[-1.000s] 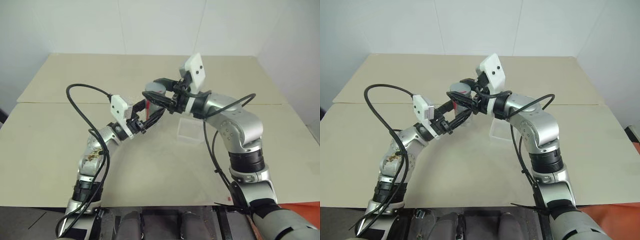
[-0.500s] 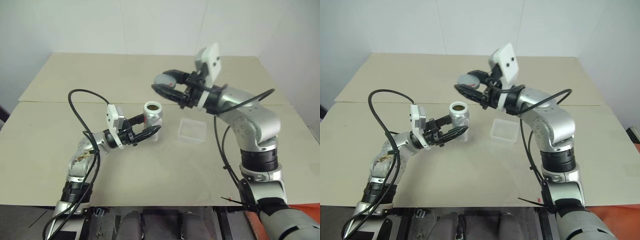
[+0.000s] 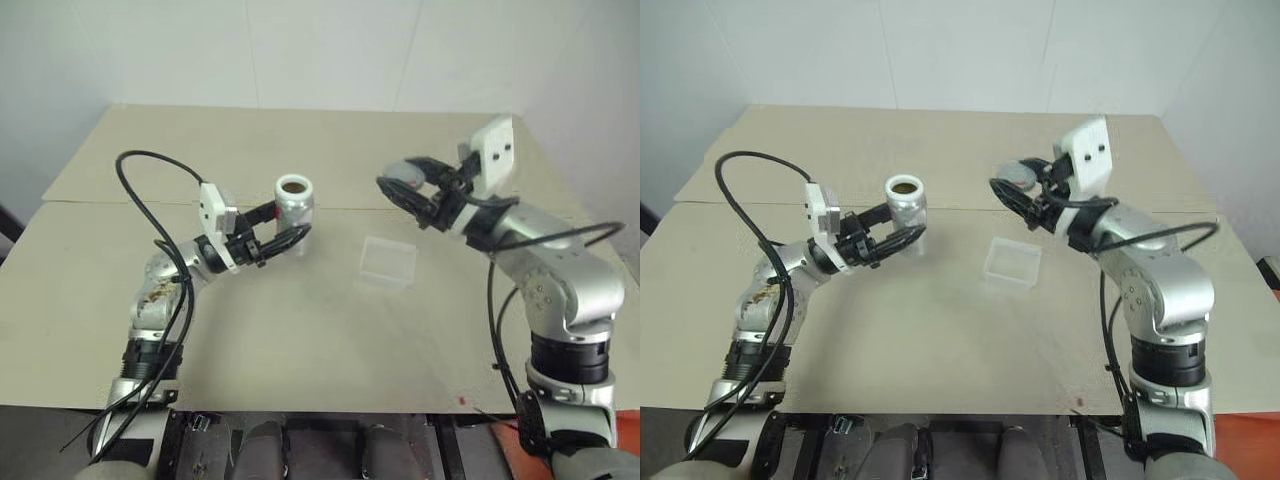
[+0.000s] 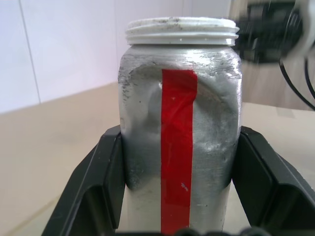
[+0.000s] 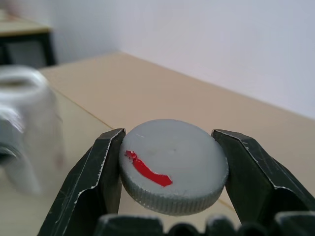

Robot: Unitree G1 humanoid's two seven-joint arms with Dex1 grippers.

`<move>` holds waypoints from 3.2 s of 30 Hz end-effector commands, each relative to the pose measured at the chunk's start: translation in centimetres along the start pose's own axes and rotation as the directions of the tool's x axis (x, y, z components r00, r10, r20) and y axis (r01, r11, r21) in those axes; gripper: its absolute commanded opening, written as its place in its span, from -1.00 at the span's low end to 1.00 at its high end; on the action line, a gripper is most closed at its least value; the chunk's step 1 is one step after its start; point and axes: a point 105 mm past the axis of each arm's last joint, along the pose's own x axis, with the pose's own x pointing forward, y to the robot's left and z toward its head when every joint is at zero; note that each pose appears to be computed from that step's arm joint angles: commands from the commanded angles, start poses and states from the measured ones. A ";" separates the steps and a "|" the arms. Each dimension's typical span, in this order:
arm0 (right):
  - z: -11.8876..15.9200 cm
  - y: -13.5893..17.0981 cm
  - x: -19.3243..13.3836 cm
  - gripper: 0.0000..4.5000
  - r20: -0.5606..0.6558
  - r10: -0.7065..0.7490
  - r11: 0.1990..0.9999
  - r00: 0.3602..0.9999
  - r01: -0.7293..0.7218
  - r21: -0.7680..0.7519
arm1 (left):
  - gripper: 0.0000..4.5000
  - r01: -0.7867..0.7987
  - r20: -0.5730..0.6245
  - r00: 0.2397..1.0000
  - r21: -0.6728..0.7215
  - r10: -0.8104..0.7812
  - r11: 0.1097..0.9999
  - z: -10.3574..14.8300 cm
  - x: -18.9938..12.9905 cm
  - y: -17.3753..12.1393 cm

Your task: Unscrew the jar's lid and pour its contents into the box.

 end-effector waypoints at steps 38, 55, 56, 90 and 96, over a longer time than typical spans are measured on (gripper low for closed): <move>-5.3 -3.6 -7.6 0.97 -0.324 -0.148 0.985 0.934 0.109 -0.136 | 0.20 0.072 -0.013 0.997 0.209 -0.071 0.975 3.0 2.6 1.1; -1.5 -1.3 -12.5 0.97 -0.377 0.356 0.909 0.855 -0.410 -0.071 | 0.20 0.241 -0.124 0.969 0.271 -0.214 0.932 4.0 3.7 2.8; -1.5 -1.5 -12.7 0.97 -0.387 0.354 0.910 0.851 -0.409 -0.069 | 0.20 0.243 -0.129 0.968 0.275 -0.215 0.930 4.0 3.7 2.9; 0.3 0.1 -12.9 0.97 -0.303 0.310 0.933 0.901 -0.349 -0.082 | 0.20 0.096 -0.498 0.846 0.496 -0.192 -0.863 -2.8 19.0 -4.0; 0.0 0.1 -13.0 0.97 -0.305 0.301 0.937 0.904 -0.340 -0.083 | 0.20 0.133 -0.477 0.862 0.538 -0.171 -0.832 -2.1 18.7 -3.2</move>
